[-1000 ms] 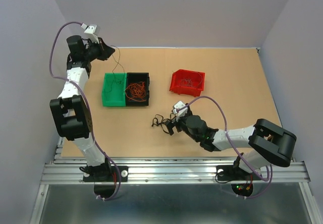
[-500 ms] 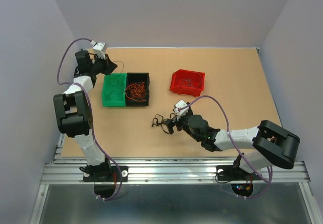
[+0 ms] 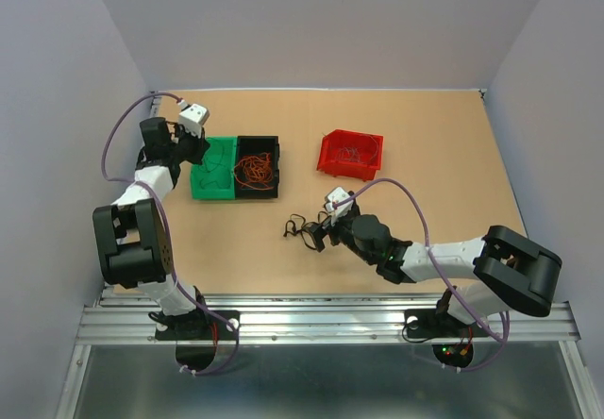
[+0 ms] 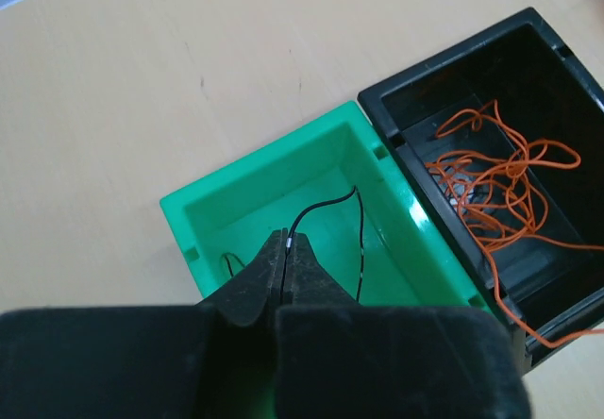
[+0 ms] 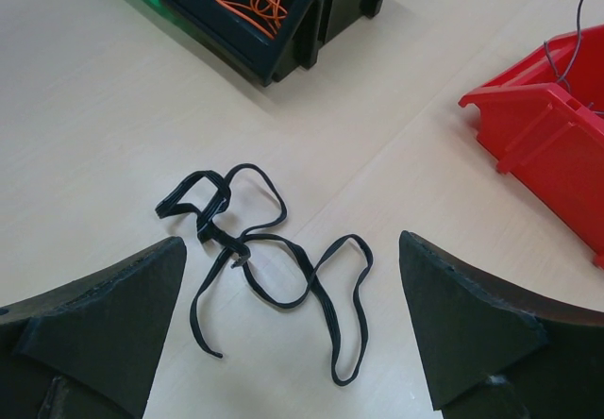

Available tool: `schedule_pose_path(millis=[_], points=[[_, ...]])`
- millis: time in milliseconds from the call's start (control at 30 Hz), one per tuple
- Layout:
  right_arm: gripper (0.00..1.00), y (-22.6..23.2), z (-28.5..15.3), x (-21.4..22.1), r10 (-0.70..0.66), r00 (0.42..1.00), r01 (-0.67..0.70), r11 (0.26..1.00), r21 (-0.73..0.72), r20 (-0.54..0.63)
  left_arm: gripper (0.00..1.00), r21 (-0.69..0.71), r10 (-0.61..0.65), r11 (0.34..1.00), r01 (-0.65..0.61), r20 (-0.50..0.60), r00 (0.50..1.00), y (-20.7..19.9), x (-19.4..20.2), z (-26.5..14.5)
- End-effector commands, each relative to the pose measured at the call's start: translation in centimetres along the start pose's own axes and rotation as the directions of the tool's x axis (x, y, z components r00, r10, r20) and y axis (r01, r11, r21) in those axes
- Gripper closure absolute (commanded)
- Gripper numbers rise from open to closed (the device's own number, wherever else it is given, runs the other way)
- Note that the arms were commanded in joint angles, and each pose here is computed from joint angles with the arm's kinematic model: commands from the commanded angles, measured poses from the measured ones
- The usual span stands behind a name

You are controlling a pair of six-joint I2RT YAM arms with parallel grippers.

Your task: Untangle the cables

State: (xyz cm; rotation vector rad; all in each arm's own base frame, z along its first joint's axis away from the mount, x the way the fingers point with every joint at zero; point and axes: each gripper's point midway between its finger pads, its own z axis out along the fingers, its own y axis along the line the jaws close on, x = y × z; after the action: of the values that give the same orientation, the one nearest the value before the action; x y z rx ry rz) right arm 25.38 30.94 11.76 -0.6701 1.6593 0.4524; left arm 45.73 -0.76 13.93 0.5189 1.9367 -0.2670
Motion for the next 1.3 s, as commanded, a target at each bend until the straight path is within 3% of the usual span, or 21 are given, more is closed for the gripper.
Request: schedule_pose_path(millis=[0,200,600,733,900,1067,1267], points=[[0.01,0.5,0.4,-1.6,0.019,0.999,-0.018,1.0,-0.013,0.048,1.0,-0.094,0.156,0.984,-0.152,0.034,0.987,1.4,-1.9,-1.8],[0.01,0.7,0.4,-1.7,0.021,0.999,-0.02,1.0,-0.022,0.05,1.0,-0.137,0.194,0.97,-0.201,-0.058,0.979,2.5,-0.2,-2.1],[0.01,0.9,0.7,-1.6,0.023,0.999,-0.021,0.999,-0.03,0.045,1.0,-0.089,0.21,0.964,-0.25,-0.322,0.923,0.0,6.7,3.1],[0.01,0.8,0.6,-1.7,0.024,0.999,-0.022,0.999,-0.029,0.048,0.99,-0.123,0.195,0.961,-0.249,-0.34,0.92,0.6,6.8,3.4],[0.01,0.8,0.5,-1.6,0.024,0.999,-0.022,0.999,-0.027,0.048,0.86,-0.132,0.176,0.964,-0.232,-0.341,0.924,0.5,6.9,3.3],[0.01,0.6,0.5,-1.7,0.025,0.999,-0.024,1.0,-0.02,0.048,0.82,-0.142,0.172,0.962,-0.234,-0.352,0.92,0.6,7.2,3.2],[0.01,0.6,0.4,-1.8,0.034,0.998,-0.033,0.999,-0.018,0.051,0.71,-0.173,0.169,0.957,-0.235,-0.326,0.93,1.0,6.0,2.9]])
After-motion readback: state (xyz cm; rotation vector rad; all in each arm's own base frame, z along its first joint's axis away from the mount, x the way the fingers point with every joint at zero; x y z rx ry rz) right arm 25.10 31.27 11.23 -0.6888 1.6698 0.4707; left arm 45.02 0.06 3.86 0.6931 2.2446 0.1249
